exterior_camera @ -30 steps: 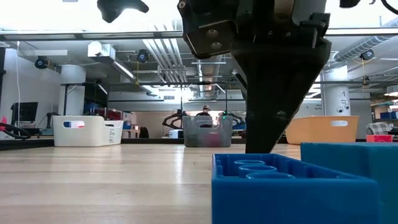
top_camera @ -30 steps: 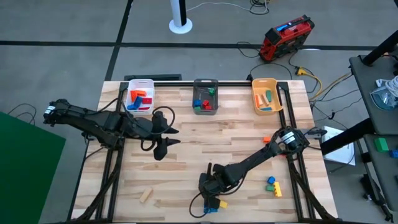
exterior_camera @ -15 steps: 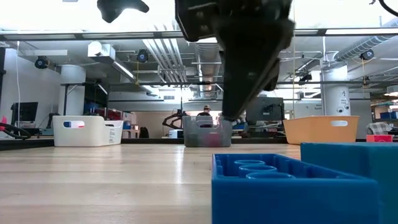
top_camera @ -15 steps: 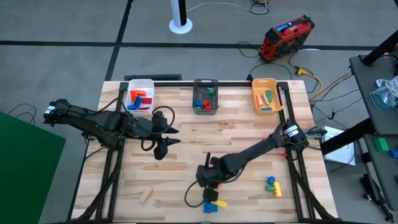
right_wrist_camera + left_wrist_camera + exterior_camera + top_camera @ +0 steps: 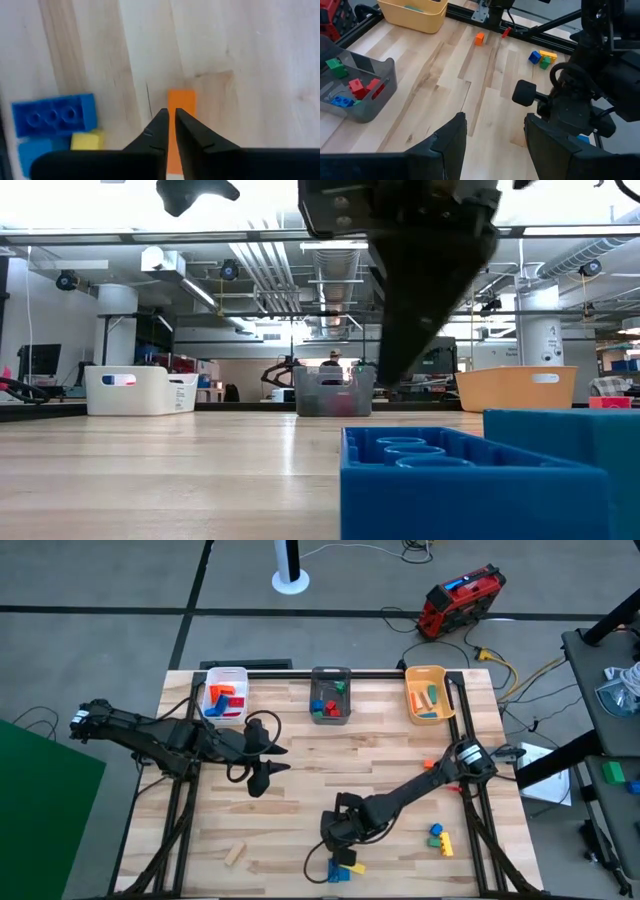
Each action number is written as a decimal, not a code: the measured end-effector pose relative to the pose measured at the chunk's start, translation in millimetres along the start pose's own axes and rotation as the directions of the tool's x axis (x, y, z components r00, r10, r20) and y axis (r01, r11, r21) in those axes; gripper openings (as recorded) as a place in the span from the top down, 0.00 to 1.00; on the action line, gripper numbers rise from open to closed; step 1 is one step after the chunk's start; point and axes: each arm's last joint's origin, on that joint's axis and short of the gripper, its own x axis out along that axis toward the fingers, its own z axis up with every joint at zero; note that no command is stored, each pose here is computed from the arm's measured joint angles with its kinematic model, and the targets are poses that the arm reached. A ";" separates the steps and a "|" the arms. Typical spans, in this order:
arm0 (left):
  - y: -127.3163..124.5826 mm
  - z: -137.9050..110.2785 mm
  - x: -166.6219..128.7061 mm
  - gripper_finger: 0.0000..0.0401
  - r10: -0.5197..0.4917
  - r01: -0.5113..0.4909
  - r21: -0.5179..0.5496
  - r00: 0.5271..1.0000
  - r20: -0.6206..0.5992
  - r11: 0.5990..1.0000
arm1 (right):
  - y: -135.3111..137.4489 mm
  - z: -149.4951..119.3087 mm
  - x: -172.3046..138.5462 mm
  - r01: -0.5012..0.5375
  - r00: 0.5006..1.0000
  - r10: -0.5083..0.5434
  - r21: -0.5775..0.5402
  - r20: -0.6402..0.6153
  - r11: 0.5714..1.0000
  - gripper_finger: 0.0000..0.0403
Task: Sort blocks by size
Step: Put the orange block into the yellow bin
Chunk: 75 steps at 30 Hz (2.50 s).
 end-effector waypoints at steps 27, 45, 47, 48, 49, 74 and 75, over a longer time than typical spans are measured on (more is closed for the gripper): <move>-6.4 -8.4 32.8 0.56 0.033 -0.031 0.030 0.997 -0.063 0.999 | -18.1 -29.5 31.6 0.054 0.997 -0.055 -0.032 -0.051 0.998 0.53; -10.3 1.4 31.9 0.56 0.002 -0.002 0.011 1.000 0.003 1.000 | -41.9 -21.7 8.7 0.066 0.997 -0.065 0.019 -0.029 0.998 0.78; -11.7 6.8 29.1 0.56 -0.005 0.004 0.021 1.000 0.020 1.000 | -53.1 -10.5 -10.6 0.025 1.000 -0.024 0.088 -0.005 0.996 0.78; -12.6 9.8 27.6 0.56 -0.009 0.008 0.030 1.000 0.030 1.000 | -60.9 -6.1 -20.8 0.004 1.000 -0.004 0.126 -0.006 0.992 0.78; -13.5 13.2 25.7 0.56 -0.011 0.009 0.040 0.999 0.041 0.999 | -69.2 -2.8 -30.0 -0.012 1.000 0.014 0.163 -0.012 0.986 0.78; -14.8 74.8 -25.1 0.60 0.262 -0.298 0.129 0.935 0.239 0.946 | -346.0 -43.6 -201.1 0.296 0.903 -0.414 0.861 -0.111 0.415 0.78; -14.4 74.1 -24.7 0.60 0.271 -0.306 0.121 0.933 0.238 0.944 | -355.2 -49.4 -200.6 0.305 0.900 -0.417 0.871 -0.131 0.385 0.78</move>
